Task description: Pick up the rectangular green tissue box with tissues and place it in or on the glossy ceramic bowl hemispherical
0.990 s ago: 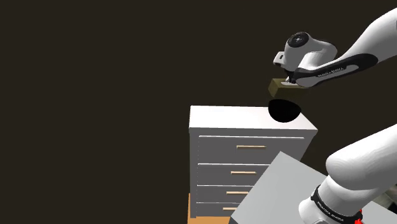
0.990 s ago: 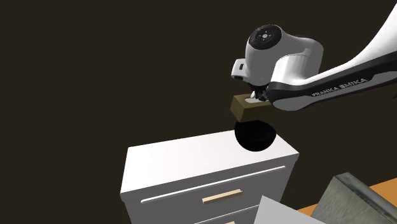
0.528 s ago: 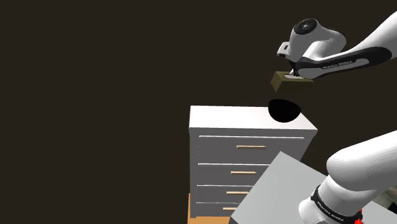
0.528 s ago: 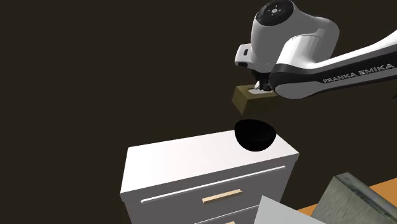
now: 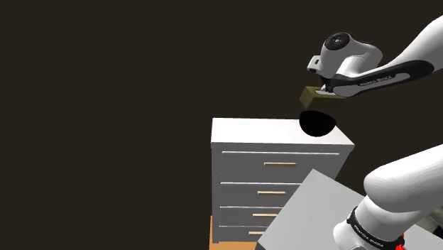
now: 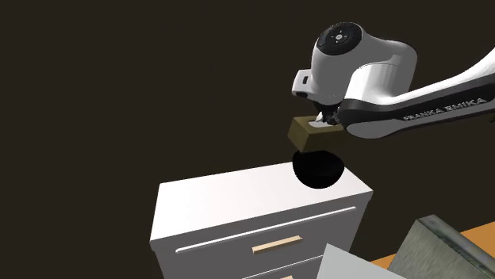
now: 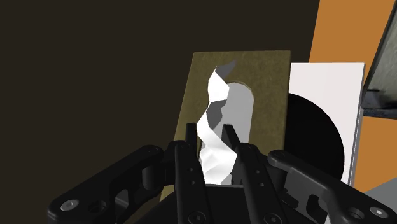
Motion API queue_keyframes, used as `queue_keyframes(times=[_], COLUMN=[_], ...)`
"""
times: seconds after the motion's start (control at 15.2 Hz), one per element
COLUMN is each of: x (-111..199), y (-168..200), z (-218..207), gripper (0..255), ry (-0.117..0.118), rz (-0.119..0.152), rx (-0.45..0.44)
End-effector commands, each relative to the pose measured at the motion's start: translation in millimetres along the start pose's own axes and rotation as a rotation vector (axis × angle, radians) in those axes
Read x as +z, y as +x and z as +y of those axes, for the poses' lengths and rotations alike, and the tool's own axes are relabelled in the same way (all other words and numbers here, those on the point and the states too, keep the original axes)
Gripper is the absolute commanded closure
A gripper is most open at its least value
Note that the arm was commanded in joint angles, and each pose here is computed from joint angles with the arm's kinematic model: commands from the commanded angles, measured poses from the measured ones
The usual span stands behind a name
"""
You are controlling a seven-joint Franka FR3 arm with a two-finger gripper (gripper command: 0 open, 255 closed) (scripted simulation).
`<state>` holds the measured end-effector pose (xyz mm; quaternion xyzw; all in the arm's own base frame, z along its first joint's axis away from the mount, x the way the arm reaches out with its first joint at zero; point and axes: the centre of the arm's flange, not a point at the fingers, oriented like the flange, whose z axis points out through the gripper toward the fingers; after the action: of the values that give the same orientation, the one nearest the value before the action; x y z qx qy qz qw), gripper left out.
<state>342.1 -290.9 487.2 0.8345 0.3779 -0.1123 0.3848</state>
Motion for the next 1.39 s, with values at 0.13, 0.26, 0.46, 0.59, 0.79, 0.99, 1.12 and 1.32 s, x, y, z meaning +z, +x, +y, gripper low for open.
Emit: queue_keyframes(times=[0.13,0.26,0.46,0.59,0.79,0.99,1.12,1.32], x=[14,22,32,39,45,45,45,45], y=[10,15,22,27,31,31,31,31], z=[-11,-17,-26,-32,-37,-37,-37,-36], gripper=[255,255,255,255,255,255,255,0], ry=[0.0,0.0,0.0,0.0,0.0,0.0,0.0,0.0], rz=[0.0,0.0,0.0,0.0,0.0,0.0,0.0,0.0], rx=[0.0,0.0,0.0,0.0,0.0,0.0,0.0,0.0])
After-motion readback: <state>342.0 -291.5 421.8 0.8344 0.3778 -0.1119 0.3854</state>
